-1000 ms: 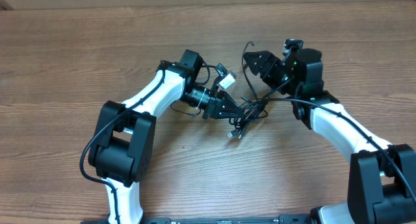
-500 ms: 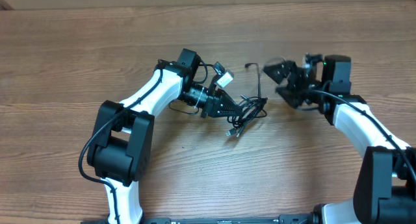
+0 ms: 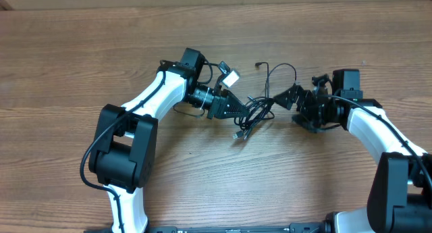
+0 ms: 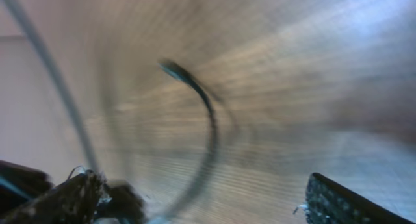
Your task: Untangle cables
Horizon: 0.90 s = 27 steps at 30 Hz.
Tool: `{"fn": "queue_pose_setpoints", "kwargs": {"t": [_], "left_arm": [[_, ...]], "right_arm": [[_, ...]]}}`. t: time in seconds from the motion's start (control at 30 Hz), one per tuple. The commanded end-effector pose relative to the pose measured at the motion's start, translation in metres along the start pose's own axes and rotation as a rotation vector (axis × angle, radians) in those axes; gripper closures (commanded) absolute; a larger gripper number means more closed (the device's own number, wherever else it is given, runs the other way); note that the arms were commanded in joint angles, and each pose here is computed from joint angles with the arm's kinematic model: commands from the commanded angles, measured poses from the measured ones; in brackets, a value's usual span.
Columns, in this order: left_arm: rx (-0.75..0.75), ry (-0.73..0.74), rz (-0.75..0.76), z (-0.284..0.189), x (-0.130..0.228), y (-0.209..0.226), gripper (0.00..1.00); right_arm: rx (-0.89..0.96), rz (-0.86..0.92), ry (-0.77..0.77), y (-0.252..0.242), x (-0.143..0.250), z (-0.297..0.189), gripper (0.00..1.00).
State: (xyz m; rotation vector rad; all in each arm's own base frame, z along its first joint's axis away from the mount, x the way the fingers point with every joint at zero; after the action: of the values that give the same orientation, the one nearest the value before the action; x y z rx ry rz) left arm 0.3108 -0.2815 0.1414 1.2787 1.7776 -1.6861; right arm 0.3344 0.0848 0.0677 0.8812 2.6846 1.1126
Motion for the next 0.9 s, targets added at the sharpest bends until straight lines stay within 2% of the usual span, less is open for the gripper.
{"fn": "queue_pose_setpoints", "kwargs": {"t": [0.0, 0.2, 0.33, 0.43, 0.53, 0.57, 0.7, 0.87], "left_arm": [[-0.058, 0.01, -0.098, -0.007, 0.001, 0.015, 0.96], [-0.251, 0.05, -0.292, -0.031, 0.012, 0.049, 0.96], [-0.282, 0.045, -0.339, -0.038, 0.015, 0.054, 0.96], [-0.283, 0.045, -0.345, -0.038, 0.015, 0.055, 0.96], [-0.336, 0.063, -0.4, -0.041, 0.02, 0.062, 0.96], [-0.354, 0.07, -0.411, -0.042, 0.022, 0.064, 0.96], [-0.401, 0.082, -0.449, -0.047, 0.027, 0.07, 0.96], [-0.418, 0.068, -0.468, -0.056, 0.028, 0.073, 0.96]], "right_arm": [[0.083, -0.083, 0.001, -0.014, 0.005, -0.002, 0.07], [0.093, -0.109, 0.056, -0.013, 0.021, 0.003, 0.11], [0.064, -0.192, 0.101, 0.003, 0.037, 0.015, 0.18], [0.058, -0.291, 0.116, 0.016, 0.05, 0.027, 0.26], [0.048, -0.37, 0.104, 0.03, 0.057, 0.038, 0.41], [0.042, -0.382, 0.101, 0.033, 0.059, 0.041, 0.43], [0.04, -0.315, 0.059, 0.044, 0.058, 0.048, 0.43], [0.143, -0.049, -0.067, 0.034, 0.048, 0.053, 0.43]]}}
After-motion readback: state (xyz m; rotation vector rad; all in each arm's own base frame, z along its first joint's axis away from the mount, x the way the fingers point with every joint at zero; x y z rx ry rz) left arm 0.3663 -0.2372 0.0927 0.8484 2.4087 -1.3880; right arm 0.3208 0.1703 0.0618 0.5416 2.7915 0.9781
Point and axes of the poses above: each gripper's point midway between its finger pads, its own z axis out along the fingers, its own y axis along the line the jaws close on, x = y × z, the point moved 1 cm from there along -z, back along the fingers, and after that the axes turned 12 degrees about z, right-handed, at the moved point
